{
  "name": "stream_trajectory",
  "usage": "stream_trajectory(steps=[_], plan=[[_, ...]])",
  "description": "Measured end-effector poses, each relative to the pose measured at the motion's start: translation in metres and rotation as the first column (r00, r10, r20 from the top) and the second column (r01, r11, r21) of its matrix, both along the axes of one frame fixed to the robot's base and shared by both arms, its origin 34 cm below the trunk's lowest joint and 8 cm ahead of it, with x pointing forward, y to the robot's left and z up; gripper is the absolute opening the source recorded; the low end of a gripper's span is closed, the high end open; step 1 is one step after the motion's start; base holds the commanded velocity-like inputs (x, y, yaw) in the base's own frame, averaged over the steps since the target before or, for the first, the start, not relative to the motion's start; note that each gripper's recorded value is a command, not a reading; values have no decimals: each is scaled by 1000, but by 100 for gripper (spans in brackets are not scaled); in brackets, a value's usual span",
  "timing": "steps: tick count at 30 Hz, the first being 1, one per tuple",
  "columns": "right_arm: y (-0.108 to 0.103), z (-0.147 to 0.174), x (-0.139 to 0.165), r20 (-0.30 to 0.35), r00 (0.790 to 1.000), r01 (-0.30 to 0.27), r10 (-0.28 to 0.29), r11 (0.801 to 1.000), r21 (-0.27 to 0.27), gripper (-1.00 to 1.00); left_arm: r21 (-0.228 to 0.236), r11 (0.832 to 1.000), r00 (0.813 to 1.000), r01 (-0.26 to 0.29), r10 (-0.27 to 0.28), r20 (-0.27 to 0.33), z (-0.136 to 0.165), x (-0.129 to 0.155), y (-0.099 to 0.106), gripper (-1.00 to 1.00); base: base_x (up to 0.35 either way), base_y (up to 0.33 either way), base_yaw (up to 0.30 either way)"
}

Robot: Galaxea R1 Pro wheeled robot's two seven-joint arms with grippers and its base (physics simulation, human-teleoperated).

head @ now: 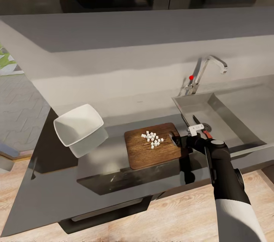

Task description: In the kitchen, take the Vidalia onion out of the sink, dice it on the chopping board with the paring knife, put the diced onion into the bowl on the countertop, then place both the paring knife and the chopping board into the sink.

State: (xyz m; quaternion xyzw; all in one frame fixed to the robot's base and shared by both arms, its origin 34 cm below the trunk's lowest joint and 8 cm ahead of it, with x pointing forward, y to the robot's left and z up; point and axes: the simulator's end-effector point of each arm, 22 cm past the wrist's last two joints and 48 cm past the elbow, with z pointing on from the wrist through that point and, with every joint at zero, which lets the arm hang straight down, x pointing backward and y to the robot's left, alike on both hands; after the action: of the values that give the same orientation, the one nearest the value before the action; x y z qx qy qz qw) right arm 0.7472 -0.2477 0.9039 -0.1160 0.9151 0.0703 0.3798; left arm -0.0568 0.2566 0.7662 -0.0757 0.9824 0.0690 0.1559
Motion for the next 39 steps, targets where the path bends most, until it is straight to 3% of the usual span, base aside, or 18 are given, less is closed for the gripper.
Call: stream_trajectory(steps=[23,24,39], plan=[[-1,-3,0,1,1000,-2,2,1000,-5,100,0,1000,1000,0,0,-7,1,-2,0,100,0,0,0],[-1,-3,0,1,1000,-2,2,1000,-5,-100,0,1000,1000,0,0,-7,1,-2,0,100,0,0,0],[0,-3,0,2,1000,-2,2,1000,-5,-100,0,1000,1000,0,0,-8,1,-2,0,100,0,0,0]])
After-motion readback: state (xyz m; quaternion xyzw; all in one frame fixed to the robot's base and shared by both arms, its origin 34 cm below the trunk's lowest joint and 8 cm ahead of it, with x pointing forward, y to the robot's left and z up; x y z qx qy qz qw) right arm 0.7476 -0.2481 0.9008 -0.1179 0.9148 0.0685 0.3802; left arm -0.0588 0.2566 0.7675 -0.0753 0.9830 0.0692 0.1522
